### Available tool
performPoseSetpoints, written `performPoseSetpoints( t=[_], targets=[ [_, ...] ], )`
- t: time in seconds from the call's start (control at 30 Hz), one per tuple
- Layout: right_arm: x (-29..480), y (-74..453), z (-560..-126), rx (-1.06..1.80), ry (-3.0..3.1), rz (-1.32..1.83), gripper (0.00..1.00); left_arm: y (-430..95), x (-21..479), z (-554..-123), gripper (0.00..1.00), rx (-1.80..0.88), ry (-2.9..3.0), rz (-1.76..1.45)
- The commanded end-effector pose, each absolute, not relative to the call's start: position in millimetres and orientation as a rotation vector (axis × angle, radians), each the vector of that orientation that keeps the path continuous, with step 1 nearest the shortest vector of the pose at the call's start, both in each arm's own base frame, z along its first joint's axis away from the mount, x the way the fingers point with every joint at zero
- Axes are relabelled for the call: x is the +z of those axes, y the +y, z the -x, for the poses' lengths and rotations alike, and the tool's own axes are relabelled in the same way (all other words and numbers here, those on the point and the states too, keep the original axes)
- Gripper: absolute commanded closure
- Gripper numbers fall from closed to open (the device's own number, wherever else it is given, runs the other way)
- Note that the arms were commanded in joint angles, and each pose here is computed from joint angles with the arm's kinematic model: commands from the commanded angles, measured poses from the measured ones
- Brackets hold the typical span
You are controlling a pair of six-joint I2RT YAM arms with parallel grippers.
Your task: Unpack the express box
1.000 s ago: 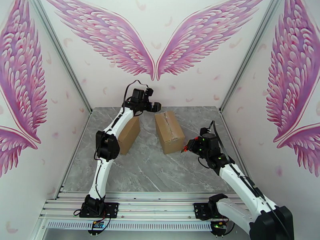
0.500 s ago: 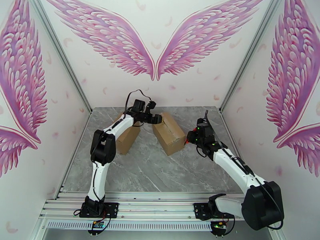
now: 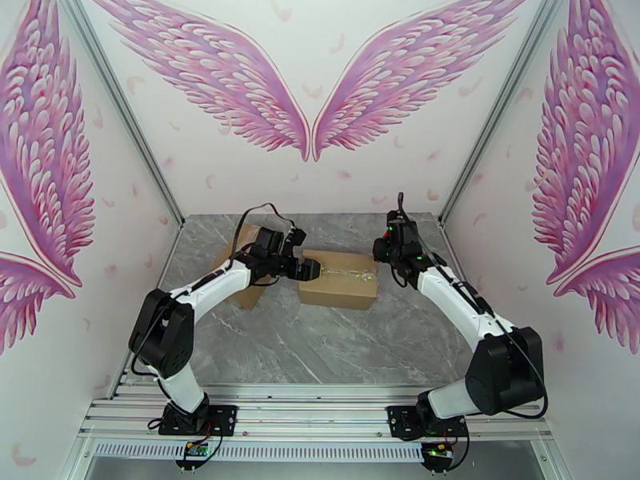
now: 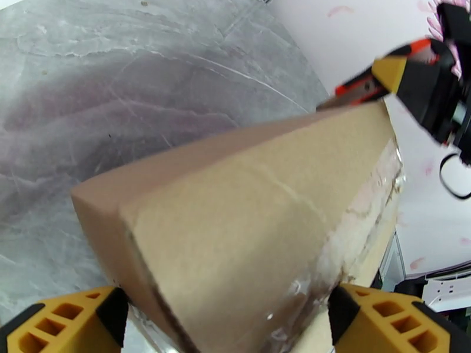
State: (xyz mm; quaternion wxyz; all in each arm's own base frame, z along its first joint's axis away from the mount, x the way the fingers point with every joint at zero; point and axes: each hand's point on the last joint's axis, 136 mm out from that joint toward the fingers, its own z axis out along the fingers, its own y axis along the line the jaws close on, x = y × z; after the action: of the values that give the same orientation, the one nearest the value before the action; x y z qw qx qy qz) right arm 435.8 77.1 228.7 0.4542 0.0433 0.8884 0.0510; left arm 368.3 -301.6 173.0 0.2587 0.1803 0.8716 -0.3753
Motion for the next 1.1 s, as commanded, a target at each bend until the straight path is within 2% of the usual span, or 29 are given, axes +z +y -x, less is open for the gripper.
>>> performPoseSetpoints(
  t=[0.0,0.17,0.37,0.6,0.7,0.87,1.07],
  targets=[
    [244.6,56.8,-415.0,-0.015,2.185,-0.063,1.00,-290.6,207.0,-369.2,0.04,-0.954,2.265,-0.497],
    [242.5,31.3,-376.4,-0.049,2.178,-0.128,1.00,-287.2,239.3,-378.9,0.03,-0.896,2.183,-0.540],
    [212.8,38.9,-323.9,0.063,2.251,-0.162,1.00,-290.5,264.0,-419.0,0.02,-0.872,2.112,-0.567],
    [174.8,69.4,-279.6,0.323,2.249,-0.275,1.00,-319.1,237.9,-454.5,0.04,-0.927,2.187,-0.634],
    [170.9,90.9,-286.6,0.412,2.229,-0.285,1.00,-329.5,221.8,-451.4,0.04,-0.948,2.207,-0.669],
    [186.9,126.1,-321.8,0.528,2.184,-0.236,1.00,-338.2,201.6,-427.7,0.07,-0.990,2.243,-0.710],
    [194.0,127.7,-359.1,0.356,2.218,-0.139,1.00,-328.6,193.5,-387.9,0.07,-0.970,2.272,-0.719]
  ],
)
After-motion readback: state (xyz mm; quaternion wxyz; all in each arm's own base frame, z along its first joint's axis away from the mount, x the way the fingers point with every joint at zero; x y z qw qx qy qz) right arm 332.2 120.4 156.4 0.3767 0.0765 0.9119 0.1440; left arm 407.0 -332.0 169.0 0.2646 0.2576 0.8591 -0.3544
